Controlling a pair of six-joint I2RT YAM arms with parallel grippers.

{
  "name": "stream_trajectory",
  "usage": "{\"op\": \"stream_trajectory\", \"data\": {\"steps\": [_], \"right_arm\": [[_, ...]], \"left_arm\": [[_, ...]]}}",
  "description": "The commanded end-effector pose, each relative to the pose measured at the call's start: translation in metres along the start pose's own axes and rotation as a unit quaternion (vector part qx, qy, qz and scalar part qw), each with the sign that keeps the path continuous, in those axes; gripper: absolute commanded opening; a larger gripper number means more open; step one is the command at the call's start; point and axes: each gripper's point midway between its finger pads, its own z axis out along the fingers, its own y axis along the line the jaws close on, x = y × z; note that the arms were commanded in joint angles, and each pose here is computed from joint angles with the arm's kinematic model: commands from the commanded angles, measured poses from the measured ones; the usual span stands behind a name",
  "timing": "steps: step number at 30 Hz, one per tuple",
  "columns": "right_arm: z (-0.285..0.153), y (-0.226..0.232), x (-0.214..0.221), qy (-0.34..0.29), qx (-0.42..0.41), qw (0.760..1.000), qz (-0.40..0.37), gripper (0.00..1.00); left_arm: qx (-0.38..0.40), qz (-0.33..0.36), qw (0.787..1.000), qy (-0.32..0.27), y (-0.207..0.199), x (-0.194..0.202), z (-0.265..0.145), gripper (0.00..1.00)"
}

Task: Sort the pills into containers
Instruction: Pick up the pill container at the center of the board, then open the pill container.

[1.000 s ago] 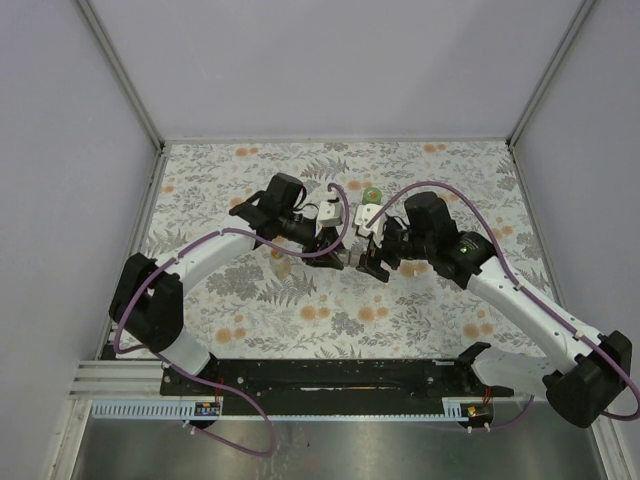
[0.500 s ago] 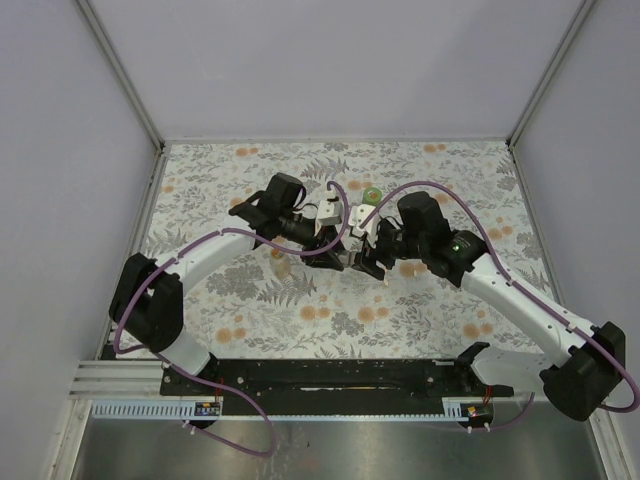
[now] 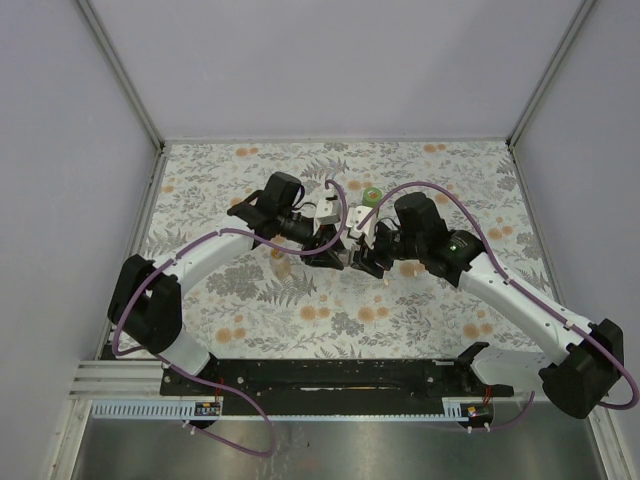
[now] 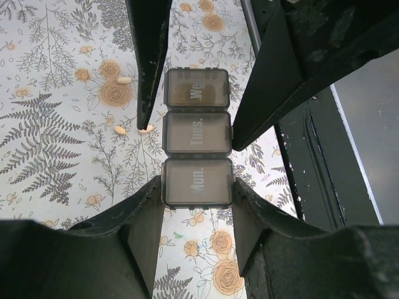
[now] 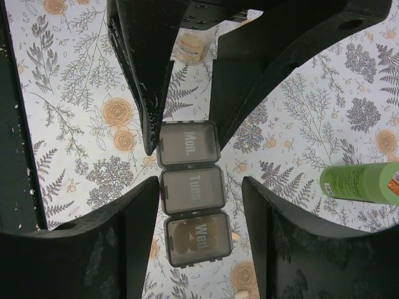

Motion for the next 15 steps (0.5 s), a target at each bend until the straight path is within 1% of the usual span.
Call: {"op": "stream_trajectory", "data": {"steps": [1, 9, 15], "right_arm": [[0.001, -0.004, -0.013, -0.014, 0.005, 1.000, -0.015, 0.63], [0.001, 0.000, -0.016, -0.016, -0.008, 1.000, -0.006, 0.57], [0.001, 0.002, -0.020, -0.018, -0.016, 1.000, 0.003, 0.57]], "left_arm": [[0.010, 0.036, 0.999, -0.027, -0.007, -0.020, -0.006, 0.00], [0.006, 0.031, 0.999, -0.021, -0.005, -0.014, -0.004, 0.00], [-0.003, 0.052, 0.999, -0.005, -0.004, 0.000, 0.000, 0.00]]}}
